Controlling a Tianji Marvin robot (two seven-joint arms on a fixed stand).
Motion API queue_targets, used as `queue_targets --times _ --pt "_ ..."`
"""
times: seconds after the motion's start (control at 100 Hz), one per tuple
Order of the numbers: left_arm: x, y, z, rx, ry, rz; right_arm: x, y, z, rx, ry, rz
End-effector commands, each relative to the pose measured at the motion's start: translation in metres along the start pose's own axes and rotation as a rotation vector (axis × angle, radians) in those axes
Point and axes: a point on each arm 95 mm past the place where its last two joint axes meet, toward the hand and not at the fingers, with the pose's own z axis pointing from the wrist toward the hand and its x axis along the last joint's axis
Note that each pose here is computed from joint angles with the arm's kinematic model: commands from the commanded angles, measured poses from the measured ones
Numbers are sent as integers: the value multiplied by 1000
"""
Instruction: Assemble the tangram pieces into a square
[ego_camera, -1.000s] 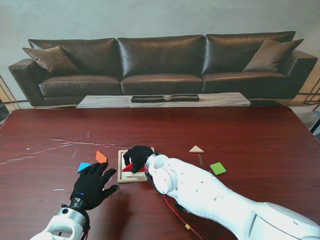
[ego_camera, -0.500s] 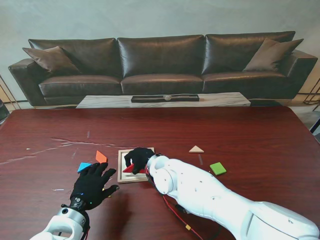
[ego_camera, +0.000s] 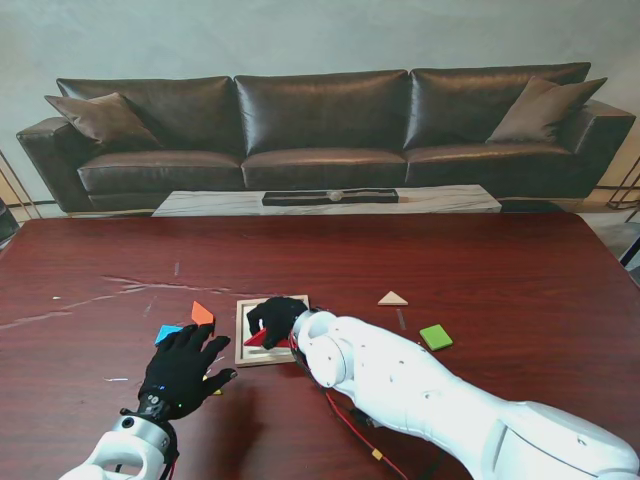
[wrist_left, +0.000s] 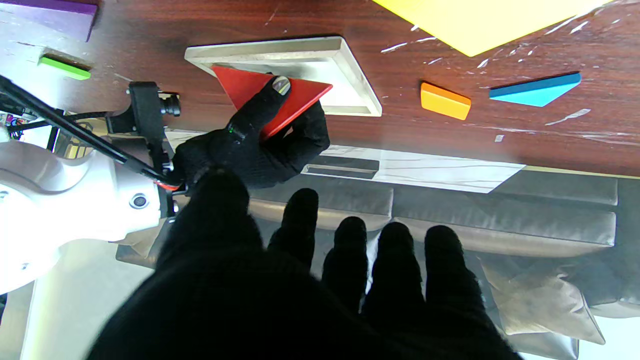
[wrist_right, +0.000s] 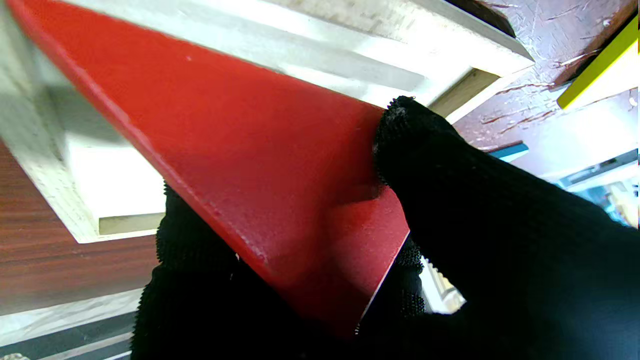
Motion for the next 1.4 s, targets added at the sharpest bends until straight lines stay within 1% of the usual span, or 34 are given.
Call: queue_targets --times 0.0,0.4,0.86,0.98,1.39 --pt "1 0 -2 -3 -1 -8 3 -1 -1 4 5 -4" --pt "1 0 -2 -2 0 -8 1 -2 -3 41 4 -21" --pt "2 0 -1 -2 3 -10 1 3 -4 14 -11 -32" --pt "2 0 -1 -2 4 -11 0 4 -5 6 -32 -42" --pt "3 0 -1 -6 4 -9 1 5 -8 12 -59 -54"
